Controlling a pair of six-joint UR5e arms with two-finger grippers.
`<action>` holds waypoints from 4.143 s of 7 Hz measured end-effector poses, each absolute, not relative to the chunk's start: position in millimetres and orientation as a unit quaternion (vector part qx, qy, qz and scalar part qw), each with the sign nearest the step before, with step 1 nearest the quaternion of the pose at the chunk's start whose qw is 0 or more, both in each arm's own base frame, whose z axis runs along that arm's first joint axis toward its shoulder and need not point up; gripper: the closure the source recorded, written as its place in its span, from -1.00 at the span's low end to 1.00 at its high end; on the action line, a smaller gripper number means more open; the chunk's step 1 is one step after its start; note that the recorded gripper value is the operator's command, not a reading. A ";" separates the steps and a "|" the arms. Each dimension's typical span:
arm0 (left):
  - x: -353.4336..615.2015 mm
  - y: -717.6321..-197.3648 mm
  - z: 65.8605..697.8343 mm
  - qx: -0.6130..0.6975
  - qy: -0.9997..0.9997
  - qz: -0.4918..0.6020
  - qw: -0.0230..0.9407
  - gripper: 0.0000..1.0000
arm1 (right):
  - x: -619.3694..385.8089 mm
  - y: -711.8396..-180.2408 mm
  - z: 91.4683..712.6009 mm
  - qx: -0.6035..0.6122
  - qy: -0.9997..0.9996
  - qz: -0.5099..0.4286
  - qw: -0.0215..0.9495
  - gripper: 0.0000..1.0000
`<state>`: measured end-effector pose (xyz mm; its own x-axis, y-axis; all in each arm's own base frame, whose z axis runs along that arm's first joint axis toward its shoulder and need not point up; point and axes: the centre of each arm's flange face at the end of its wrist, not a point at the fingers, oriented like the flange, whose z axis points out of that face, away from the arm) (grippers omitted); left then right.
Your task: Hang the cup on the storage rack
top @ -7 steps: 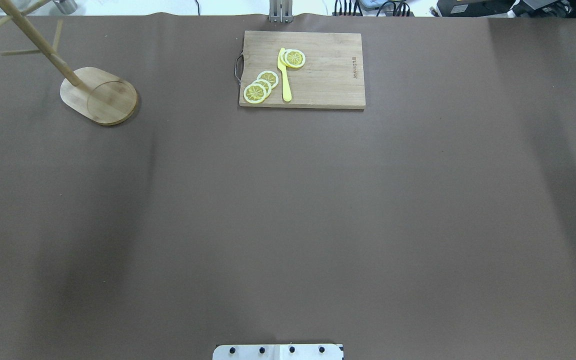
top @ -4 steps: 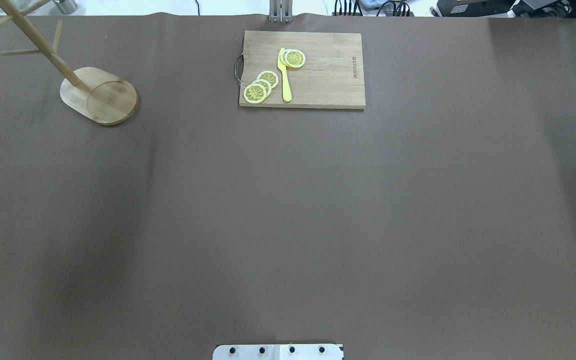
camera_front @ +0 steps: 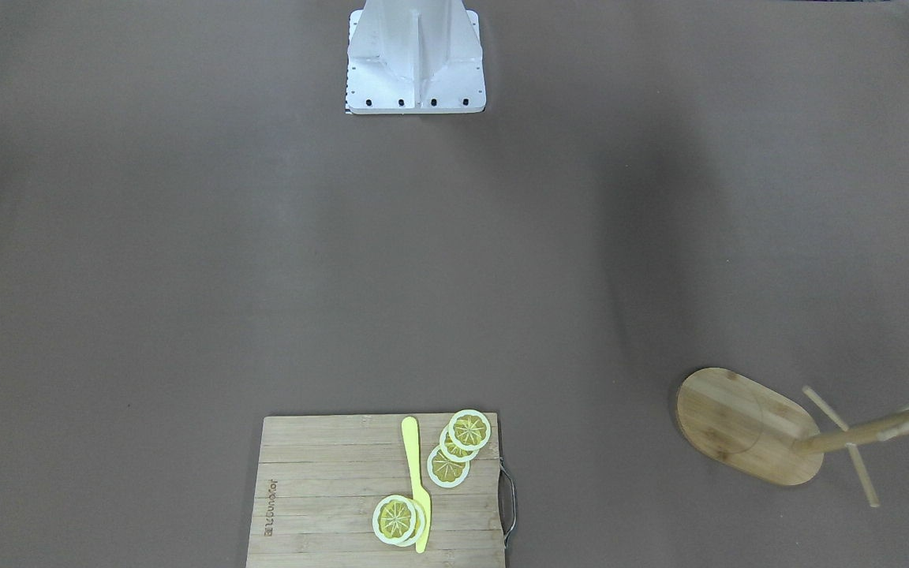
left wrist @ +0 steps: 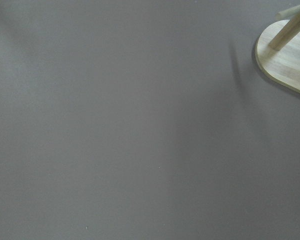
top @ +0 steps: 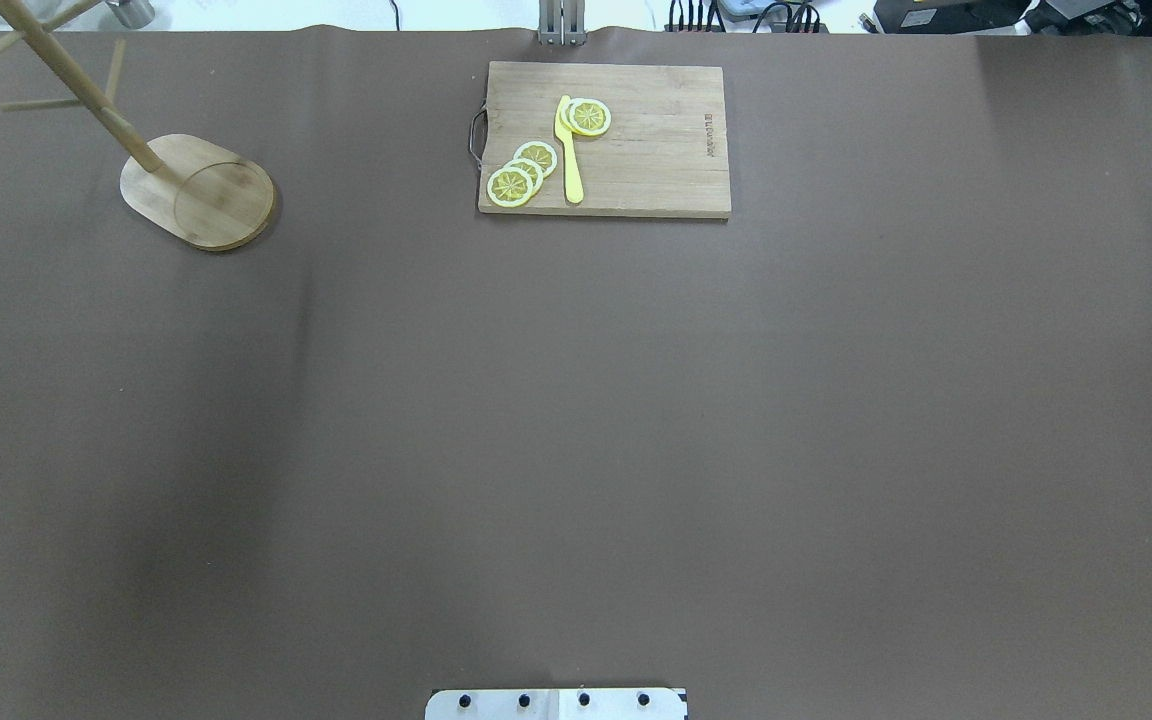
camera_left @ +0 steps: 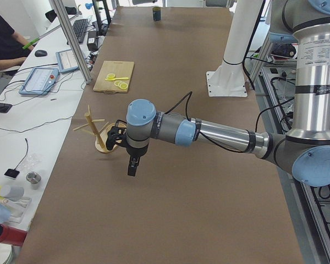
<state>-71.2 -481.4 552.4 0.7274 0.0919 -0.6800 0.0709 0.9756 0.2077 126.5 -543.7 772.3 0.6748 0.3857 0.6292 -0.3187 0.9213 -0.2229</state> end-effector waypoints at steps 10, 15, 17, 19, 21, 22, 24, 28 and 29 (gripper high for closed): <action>-70.1 -485.6 551.0 0.111 0.371 0.007 0.922 -0.97 | 114.5 -520.5 821.4 -0.083 -0.355 0.216 0.906 -1.00; -70.4 -486.4 551.6 0.110 0.371 0.006 0.922 -0.97 | 94.9 -525.2 829.2 -0.081 -0.354 0.196 0.911 -0.97; -70.4 -486.4 551.6 0.110 0.371 0.006 0.922 -0.97 | 93.6 -521.1 838.5 -0.079 -0.355 0.194 0.911 -0.53; -70.2 -486.4 551.9 0.110 0.371 0.006 0.922 -0.97 | 93.3 -520.7 839.4 -0.078 -0.356 0.193 0.911 1.00; -69.9 -487.0 552.6 0.109 0.370 0.006 0.922 -0.97 | 92.9 -521.9 837.1 -0.074 -0.355 0.191 0.912 1.00; -69.8 -487.3 552.7 0.109 0.370 0.006 0.923 -0.97 | 92.9 -525.8 830.5 -0.068 -0.358 0.188 0.912 1.00; -69.9 -487.9 554.2 0.108 0.370 0.006 0.923 -0.97 | 122.1 -540.8 794.2 -0.037 -0.407 0.200 0.891 1.00; -69.9 -488.1 561.3 0.102 0.371 0.003 0.923 -0.97 | 131.5 -636.5 604.5 0.107 -0.453 0.121 0.877 1.00; -69.5 -488.3 564.0 0.099 0.372 0.003 0.923 -0.97 | 78.5 -656.0 540.5 0.131 -0.460 0.062 0.876 1.00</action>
<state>-69.5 -488.3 564.0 0.7229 0.0789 -0.6865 0.0690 0.9802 0.1854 78.5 -656.0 540.5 0.5691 -0.0117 0.8222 -0.2298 0.9578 0.1727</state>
